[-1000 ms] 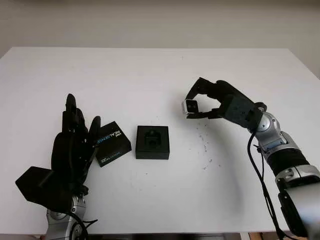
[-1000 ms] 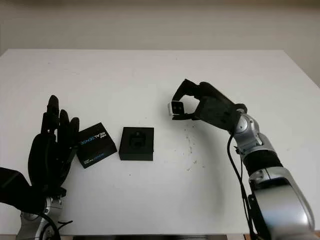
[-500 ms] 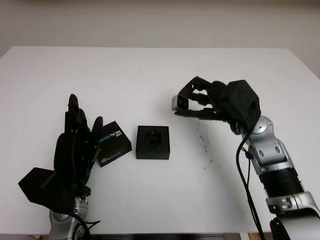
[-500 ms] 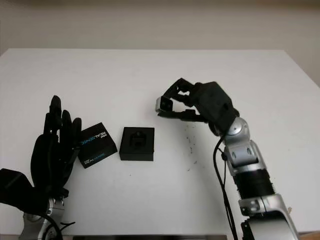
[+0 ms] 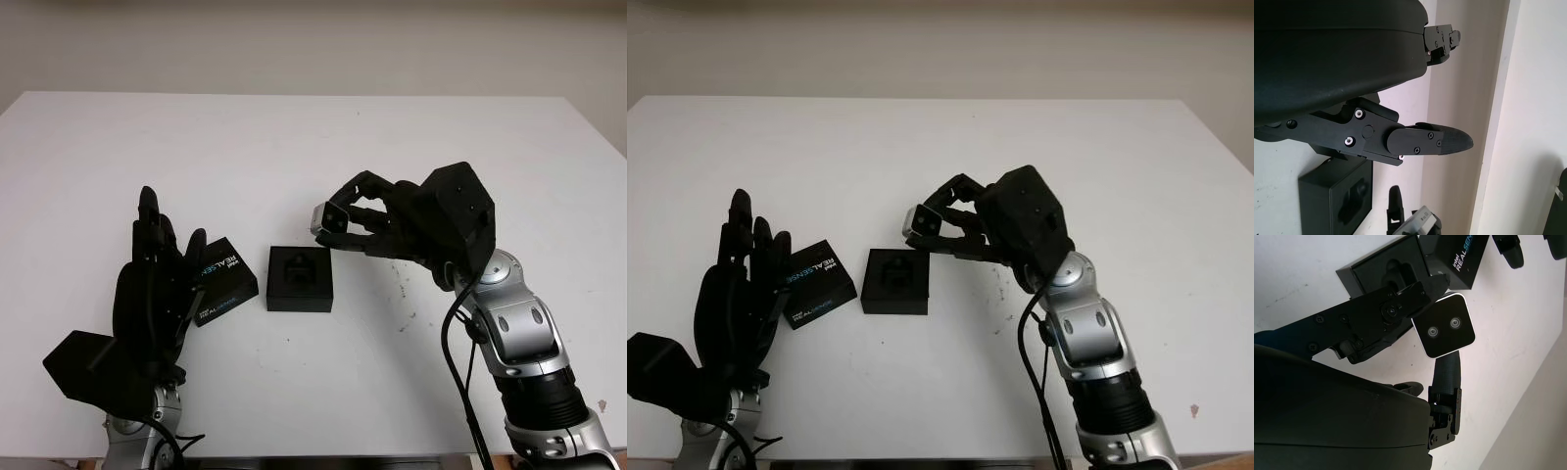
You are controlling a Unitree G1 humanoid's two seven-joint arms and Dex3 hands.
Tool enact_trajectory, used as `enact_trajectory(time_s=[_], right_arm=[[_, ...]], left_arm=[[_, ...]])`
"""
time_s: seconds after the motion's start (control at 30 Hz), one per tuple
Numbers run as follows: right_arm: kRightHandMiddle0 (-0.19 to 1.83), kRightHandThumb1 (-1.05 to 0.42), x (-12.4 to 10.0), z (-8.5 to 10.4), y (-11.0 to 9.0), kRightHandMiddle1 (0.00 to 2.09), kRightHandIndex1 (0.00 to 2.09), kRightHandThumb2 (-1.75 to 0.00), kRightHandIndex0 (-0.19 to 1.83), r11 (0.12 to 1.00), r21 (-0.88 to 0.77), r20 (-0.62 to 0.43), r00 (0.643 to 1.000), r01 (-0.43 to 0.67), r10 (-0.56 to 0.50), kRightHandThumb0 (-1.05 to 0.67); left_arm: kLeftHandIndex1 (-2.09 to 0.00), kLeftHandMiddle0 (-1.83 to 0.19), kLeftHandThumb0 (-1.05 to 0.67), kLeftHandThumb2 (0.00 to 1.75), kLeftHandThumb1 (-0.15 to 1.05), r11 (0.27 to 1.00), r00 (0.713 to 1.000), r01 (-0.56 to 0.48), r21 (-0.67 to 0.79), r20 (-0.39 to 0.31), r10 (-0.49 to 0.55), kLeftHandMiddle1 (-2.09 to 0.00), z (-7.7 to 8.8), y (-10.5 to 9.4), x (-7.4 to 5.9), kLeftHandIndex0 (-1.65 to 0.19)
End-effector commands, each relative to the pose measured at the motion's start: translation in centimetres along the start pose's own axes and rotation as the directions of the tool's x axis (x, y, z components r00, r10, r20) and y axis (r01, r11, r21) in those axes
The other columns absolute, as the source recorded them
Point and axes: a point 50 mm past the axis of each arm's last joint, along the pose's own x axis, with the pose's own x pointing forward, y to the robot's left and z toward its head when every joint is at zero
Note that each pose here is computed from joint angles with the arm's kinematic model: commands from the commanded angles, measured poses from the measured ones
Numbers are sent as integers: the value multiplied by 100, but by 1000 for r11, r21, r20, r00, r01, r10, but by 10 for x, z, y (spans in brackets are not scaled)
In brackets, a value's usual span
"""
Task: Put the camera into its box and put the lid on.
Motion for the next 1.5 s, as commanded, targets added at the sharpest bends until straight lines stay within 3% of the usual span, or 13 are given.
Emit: enact_trajectory(time_s=[0.0,0.23,0.47,1.47], right_arm=[[16,-102,0,2,2,209,7,-6,32,1000,-8,11,1000,-8,9,-34],[15,-102,7,0,8,209,8,-5,34,996,-84,33,999,-37,40,-35],[29,-98,13,-6,13,209,9,-4,36,978,-203,96,993,-52,72,-38],[29,-99,13,-8,30,209,9,-6,36,977,-193,-12,996,-95,94,-39]], left_arm=[[-5,6,-54,32,105,1000,1000,-1,6,21,1,-5,3,-2,0,12],[-5,6,-54,32,105,1000,1000,-5,2,23,5,-5,3,-3,-1,13],[-5,8,-52,33,105,1000,1000,-7,-5,28,7,-5,3,-3,-2,13],[-5,7,-52,34,105,1000,1000,-12,7,28,12,-6,1,-4,-4,13]])
